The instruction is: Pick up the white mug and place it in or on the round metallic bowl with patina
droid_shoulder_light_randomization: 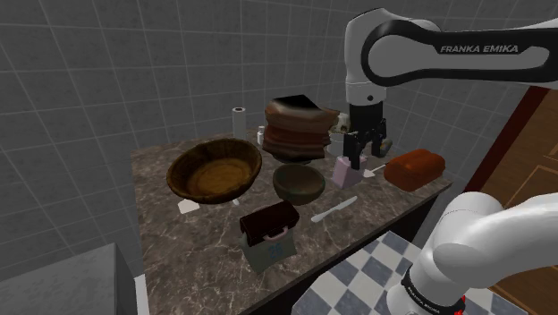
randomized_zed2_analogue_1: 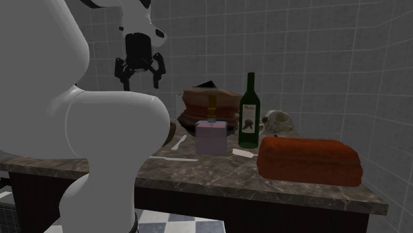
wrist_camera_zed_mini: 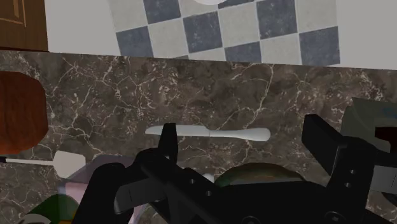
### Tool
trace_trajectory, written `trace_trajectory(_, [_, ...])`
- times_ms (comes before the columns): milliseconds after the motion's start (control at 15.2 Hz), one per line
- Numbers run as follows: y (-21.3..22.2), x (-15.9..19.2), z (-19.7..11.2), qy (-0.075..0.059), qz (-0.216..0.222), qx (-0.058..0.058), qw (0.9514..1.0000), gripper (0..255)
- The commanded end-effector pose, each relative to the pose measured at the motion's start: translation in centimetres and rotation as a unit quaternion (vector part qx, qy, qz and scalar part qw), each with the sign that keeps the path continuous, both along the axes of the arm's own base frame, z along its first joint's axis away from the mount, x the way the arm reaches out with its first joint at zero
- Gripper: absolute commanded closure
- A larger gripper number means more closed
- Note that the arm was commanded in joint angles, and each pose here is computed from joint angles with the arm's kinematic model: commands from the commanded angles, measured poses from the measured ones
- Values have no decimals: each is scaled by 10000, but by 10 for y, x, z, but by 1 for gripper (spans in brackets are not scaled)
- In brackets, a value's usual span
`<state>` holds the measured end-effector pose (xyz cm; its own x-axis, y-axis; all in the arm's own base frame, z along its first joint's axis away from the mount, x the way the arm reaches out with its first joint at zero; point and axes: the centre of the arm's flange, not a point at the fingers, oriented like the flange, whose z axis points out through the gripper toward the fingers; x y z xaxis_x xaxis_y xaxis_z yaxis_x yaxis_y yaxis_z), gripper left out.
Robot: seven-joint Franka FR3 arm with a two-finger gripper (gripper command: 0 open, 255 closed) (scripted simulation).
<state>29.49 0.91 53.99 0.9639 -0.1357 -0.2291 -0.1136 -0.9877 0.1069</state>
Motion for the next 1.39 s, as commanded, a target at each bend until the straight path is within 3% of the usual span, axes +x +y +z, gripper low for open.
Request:
trace_trajectory(0, [0, 0, 0, 0, 0, 0, 10000, 0])
trace_trajectory(1320, [-211, 116, -82, -475, 884, 178, 9948, 0])
